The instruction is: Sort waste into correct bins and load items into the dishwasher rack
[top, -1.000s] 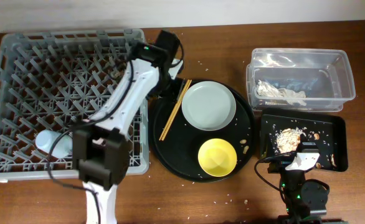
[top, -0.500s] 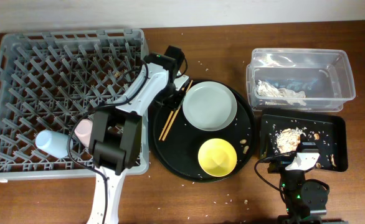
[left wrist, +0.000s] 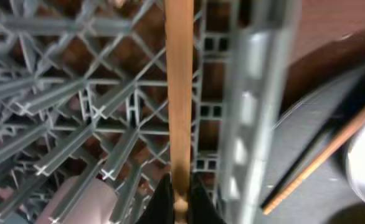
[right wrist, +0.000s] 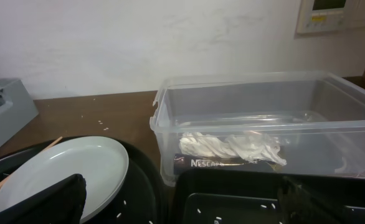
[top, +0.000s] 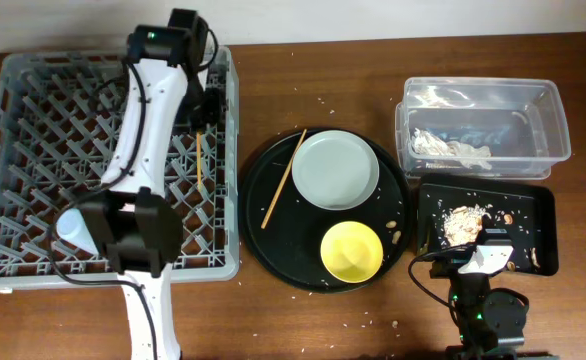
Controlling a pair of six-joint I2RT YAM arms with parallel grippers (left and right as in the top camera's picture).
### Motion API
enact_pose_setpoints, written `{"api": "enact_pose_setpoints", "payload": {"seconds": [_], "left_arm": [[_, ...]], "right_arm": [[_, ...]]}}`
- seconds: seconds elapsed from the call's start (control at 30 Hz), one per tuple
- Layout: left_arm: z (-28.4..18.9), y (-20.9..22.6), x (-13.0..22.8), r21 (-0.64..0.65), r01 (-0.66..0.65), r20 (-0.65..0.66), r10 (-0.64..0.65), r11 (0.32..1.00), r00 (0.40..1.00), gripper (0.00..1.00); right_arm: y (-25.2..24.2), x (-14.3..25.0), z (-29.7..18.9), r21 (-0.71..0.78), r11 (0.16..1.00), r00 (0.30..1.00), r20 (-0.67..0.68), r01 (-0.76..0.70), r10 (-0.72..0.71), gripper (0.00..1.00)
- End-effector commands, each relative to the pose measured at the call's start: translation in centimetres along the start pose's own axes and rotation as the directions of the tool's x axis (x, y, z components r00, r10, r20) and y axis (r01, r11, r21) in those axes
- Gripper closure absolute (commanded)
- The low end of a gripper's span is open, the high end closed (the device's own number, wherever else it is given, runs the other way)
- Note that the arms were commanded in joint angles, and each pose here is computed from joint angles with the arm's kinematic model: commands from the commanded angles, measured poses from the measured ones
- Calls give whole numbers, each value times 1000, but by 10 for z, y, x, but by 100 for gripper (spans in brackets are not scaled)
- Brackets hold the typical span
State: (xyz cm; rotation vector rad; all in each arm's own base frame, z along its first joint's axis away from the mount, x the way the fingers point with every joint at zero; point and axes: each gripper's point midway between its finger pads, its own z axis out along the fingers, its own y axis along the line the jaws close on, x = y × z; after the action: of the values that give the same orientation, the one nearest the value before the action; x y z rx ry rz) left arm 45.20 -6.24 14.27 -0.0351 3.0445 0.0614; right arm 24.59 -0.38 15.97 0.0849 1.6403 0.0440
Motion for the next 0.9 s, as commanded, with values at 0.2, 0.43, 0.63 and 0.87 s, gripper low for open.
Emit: {"api": "enact_pose_setpoints", "payload": {"seconds": [0.2, 0.43, 0.63, 0.87], "left_arm": [[-12, -59, 14, 92, -120, 32, 118, 988, 993, 35], [102, -155, 79, -2, -465, -9, 465, 885, 885, 44], [138, -148, 95, -3, -465, -23, 465, 885, 885, 68], [41, -171, 66, 71, -461, 37, 460, 884, 887, 100]], "right_arm": [[0, 4, 0, -2, 1000, 1000, -6, -3, 3, 1], [0, 4, 0, -3, 1000, 1000, -6, -3, 3, 1], [0, 4, 0, -2, 1000, 1000, -6, -3, 3, 1], [0, 4, 0, -2, 1000, 1000, -6, -3, 3, 2]]}}
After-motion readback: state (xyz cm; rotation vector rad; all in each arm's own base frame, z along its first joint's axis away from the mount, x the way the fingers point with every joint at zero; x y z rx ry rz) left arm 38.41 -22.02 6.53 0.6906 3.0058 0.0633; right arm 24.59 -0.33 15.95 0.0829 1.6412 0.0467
